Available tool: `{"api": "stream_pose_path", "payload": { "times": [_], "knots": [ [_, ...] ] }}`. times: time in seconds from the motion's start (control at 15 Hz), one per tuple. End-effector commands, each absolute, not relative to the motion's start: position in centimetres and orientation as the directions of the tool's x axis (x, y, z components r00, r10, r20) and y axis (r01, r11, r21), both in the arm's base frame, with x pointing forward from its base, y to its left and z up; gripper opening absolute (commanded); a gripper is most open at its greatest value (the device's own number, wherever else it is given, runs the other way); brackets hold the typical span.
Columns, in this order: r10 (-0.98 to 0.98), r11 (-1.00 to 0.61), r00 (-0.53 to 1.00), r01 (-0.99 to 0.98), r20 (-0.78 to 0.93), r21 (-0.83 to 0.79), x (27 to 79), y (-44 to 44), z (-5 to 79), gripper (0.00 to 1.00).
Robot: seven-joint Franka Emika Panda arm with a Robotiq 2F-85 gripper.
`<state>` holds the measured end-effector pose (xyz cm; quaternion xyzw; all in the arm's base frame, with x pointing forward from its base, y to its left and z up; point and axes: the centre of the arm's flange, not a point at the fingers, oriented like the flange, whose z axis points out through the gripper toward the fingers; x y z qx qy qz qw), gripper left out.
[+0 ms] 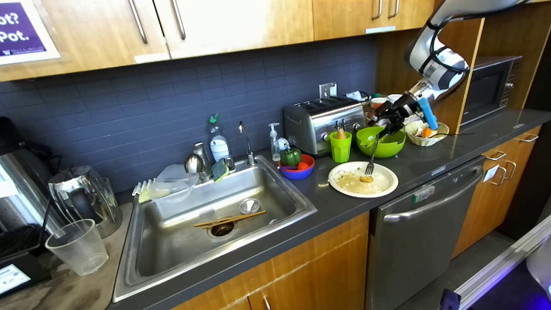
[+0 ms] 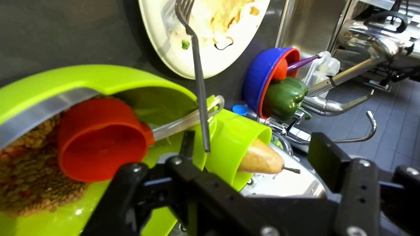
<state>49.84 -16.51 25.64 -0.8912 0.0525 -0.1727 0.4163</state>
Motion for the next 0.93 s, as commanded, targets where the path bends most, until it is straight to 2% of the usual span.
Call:
{"api": "stream_pose_path", "payload": {
  "times": [0.0,0.27,0.47,0.87],
  "knots": [
    [-0.248,-0.650,0.932,0.041,0.264,-0.758,50.40,-16.43,25.56,0.57],
    [-0.251,-0.650,0.932,0.038,0.262,-0.759,50.41,-16.55,25.50,0.24],
    [-0.254,-0.649,0.932,0.034,0.259,-0.760,50.47,-16.79,25.38,0.02],
    [-0.265,-0.649,0.928,0.029,0.261,-0.760,50.31,-17.34,25.47,0.01]
  ]
}}
